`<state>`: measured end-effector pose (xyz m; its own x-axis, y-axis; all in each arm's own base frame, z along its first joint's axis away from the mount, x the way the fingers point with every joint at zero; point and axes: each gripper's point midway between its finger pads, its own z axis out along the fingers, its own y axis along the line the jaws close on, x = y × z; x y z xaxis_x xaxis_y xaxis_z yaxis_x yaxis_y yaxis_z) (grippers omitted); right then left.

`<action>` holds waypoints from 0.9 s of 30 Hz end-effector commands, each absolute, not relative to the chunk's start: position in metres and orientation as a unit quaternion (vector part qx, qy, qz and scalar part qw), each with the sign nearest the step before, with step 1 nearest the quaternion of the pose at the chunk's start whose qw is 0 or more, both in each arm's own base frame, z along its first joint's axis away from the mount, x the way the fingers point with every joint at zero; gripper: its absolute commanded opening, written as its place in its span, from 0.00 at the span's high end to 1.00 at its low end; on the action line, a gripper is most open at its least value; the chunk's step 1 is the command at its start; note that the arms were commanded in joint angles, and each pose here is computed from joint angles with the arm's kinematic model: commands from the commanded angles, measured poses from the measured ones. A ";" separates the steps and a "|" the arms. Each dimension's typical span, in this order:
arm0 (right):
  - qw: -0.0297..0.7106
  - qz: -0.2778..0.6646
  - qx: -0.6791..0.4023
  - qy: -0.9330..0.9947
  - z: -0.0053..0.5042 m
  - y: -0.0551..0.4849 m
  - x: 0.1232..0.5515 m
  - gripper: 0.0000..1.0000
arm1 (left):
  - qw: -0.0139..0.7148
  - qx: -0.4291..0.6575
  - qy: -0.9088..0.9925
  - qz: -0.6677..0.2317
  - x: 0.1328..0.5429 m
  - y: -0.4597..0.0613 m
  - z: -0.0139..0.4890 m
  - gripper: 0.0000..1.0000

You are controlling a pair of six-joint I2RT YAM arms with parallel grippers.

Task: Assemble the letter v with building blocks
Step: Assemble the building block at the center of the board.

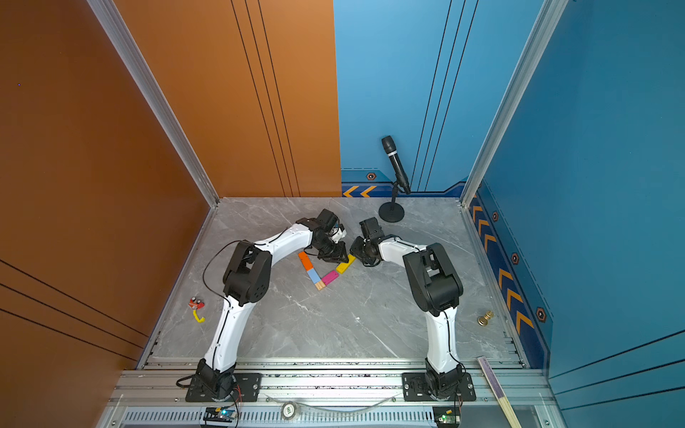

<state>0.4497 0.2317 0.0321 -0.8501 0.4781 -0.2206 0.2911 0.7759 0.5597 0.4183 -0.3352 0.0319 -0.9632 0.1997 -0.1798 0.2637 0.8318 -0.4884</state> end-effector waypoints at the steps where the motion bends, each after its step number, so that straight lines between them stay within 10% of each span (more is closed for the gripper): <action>1: 0.167 0.231 0.222 0.932 0.021 0.220 0.440 0.65 | 0.040 0.115 0.964 -0.236 0.409 -0.321 0.019 0.69; 27: 0.165 0.213 0.268 0.925 0.011 0.202 0.440 0.66 | 0.065 0.120 0.956 -0.259 0.423 -0.337 0.043 0.67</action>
